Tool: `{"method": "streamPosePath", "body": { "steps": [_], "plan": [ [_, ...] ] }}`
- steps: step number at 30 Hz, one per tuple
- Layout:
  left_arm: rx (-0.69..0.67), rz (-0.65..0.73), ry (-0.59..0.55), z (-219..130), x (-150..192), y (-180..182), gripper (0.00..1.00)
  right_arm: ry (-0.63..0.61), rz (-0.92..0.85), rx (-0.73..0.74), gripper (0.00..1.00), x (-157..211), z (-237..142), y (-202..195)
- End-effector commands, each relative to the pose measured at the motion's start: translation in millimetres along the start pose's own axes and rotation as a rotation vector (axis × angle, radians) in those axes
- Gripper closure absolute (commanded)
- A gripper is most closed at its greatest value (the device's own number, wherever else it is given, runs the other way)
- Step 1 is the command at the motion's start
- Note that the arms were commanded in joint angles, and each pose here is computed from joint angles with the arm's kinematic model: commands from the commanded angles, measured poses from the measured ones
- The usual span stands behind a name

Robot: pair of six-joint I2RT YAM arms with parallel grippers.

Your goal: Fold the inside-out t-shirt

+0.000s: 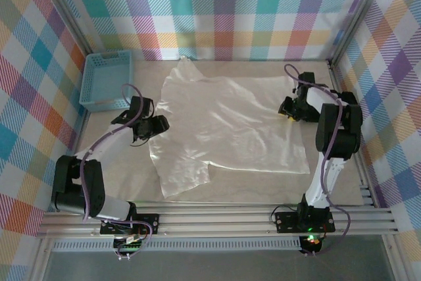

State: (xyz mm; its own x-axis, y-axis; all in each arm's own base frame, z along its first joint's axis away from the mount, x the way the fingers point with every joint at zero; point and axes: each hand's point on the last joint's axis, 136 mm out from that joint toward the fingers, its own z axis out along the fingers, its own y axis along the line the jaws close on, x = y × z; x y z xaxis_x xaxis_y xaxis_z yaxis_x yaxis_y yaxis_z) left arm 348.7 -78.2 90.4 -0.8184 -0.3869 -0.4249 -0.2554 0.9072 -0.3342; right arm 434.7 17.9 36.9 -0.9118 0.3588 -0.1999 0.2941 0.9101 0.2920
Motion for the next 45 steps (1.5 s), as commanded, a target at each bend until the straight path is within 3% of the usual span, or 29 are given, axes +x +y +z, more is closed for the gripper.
{"method": "streamPosePath", "body": {
  "steps": [1, 4, 8, 13, 19, 24, 35, 45],
  "plan": [
    [0.039, 0.033, 0.057, 12, 9, -12, 0.39, -0.089, -0.052, -0.132, 0.58, 0, -36, 33],
    [0.076, 0.037, 0.036, 19, -5, -28, 0.39, -0.078, -0.066, -0.210, 0.56, 14, -38, 48],
    [0.081, 0.053, -0.077, 28, -55, -46, 0.39, -0.055, -0.071, -0.256, 0.55, 23, -34, 59],
    [0.072, 0.043, -0.089, 62, -105, -58, 0.39, -0.040, -0.080, -0.264, 0.55, 27, -29, 64],
    [0.042, 0.043, -0.042, 98, -137, -61, 0.38, -0.036, -0.092, -0.267, 0.55, 29, -29, 65],
    [0.018, 0.051, 0.001, 124, -152, -61, 0.38, -0.035, -0.099, -0.272, 0.54, 30, -28, 67],
    [-0.036, 0.053, 0.142, 170, -152, -48, 0.38, -0.028, -0.096, -0.268, 0.54, 31, -24, 65],
    [-0.142, 0.111, 0.093, 177, -192, -22, 0.37, -0.041, -0.114, -0.236, 0.53, 31, -31, 60]
  ]
}}
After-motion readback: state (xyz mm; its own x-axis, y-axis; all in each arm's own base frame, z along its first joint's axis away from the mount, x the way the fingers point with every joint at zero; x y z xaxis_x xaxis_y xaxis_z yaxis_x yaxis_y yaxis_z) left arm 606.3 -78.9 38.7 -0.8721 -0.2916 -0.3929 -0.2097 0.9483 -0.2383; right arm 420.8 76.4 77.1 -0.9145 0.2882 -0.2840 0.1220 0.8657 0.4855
